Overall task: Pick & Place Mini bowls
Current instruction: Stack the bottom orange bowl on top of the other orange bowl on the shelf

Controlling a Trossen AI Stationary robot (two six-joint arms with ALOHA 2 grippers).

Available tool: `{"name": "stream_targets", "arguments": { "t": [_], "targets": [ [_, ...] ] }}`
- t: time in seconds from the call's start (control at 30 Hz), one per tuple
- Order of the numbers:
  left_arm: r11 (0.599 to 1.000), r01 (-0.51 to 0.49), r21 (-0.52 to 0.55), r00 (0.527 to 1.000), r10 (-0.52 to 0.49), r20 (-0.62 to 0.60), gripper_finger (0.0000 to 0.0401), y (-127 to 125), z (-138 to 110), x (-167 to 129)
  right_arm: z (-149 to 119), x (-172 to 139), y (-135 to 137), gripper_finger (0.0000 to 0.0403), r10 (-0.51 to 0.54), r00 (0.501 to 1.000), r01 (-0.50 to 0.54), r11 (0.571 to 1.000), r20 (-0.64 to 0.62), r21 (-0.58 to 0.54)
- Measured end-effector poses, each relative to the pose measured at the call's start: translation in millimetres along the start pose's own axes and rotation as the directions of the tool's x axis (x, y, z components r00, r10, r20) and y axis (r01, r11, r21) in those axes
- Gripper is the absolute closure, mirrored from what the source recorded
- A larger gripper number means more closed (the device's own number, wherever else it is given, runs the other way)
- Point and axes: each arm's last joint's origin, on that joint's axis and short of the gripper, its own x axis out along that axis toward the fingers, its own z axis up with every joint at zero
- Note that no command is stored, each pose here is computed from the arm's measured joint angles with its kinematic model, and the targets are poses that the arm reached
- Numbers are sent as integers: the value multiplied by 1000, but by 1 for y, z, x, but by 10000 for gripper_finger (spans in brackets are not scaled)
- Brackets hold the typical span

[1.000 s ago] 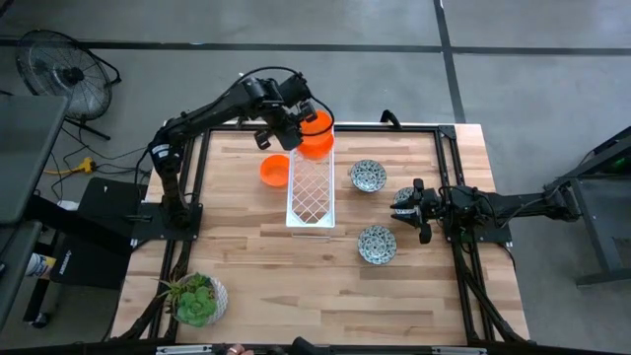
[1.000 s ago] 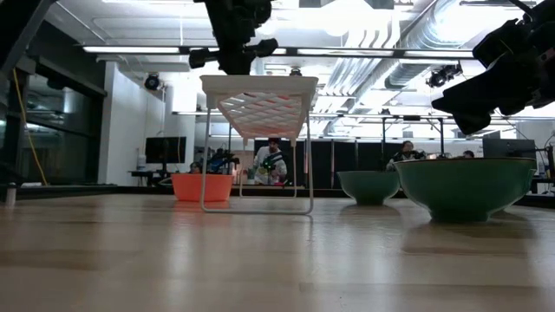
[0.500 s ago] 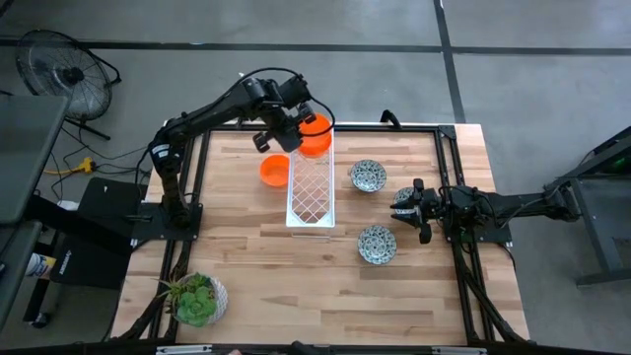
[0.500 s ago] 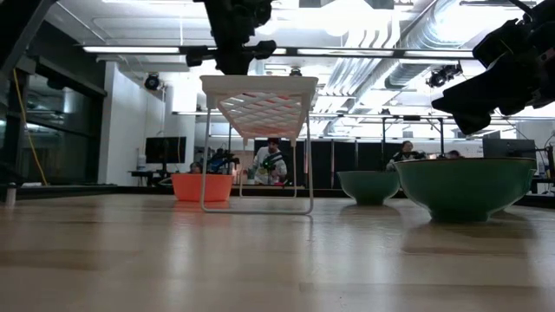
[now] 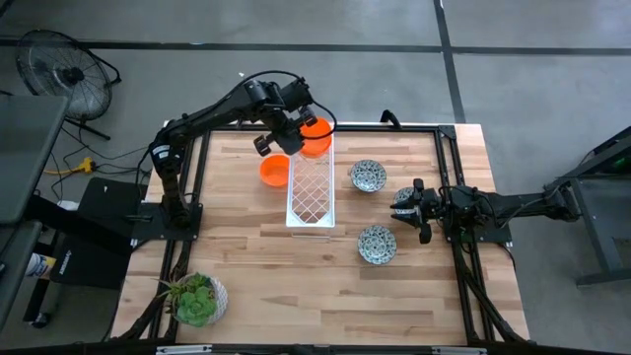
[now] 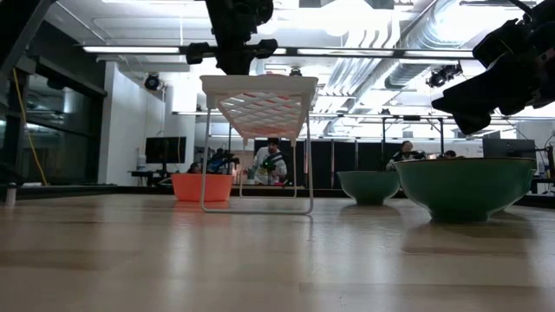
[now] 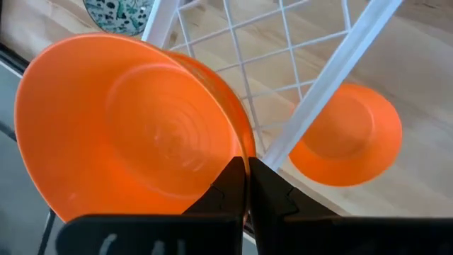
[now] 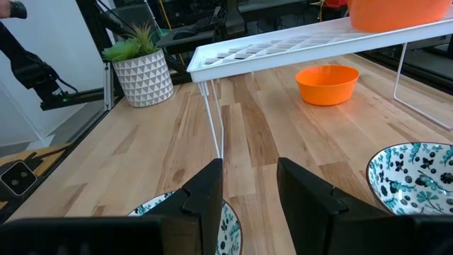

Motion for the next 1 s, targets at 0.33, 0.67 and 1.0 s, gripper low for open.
{"name": "stream_targets", "arguments": {
  "t": [0.33, 0.67, 1.0],
  "targets": [
    [1000, 2, -4, 1000, -2, -7, 389, 0, 0, 0, 0, 0, 0, 281, 0, 1000, 0, 1000, 0, 0],
    [1000, 3, -5, 1000, -3, 10, 387, 0, 0, 0, 0, 0, 0, 281, 0, 1000, 0, 1000, 0, 0],
    [1000, 0, -20, 1000, 0, 18, 345, 0, 0, 0, 0, 0, 0, 281, 0, 1000, 0, 1000, 0, 0]
  ]
}}
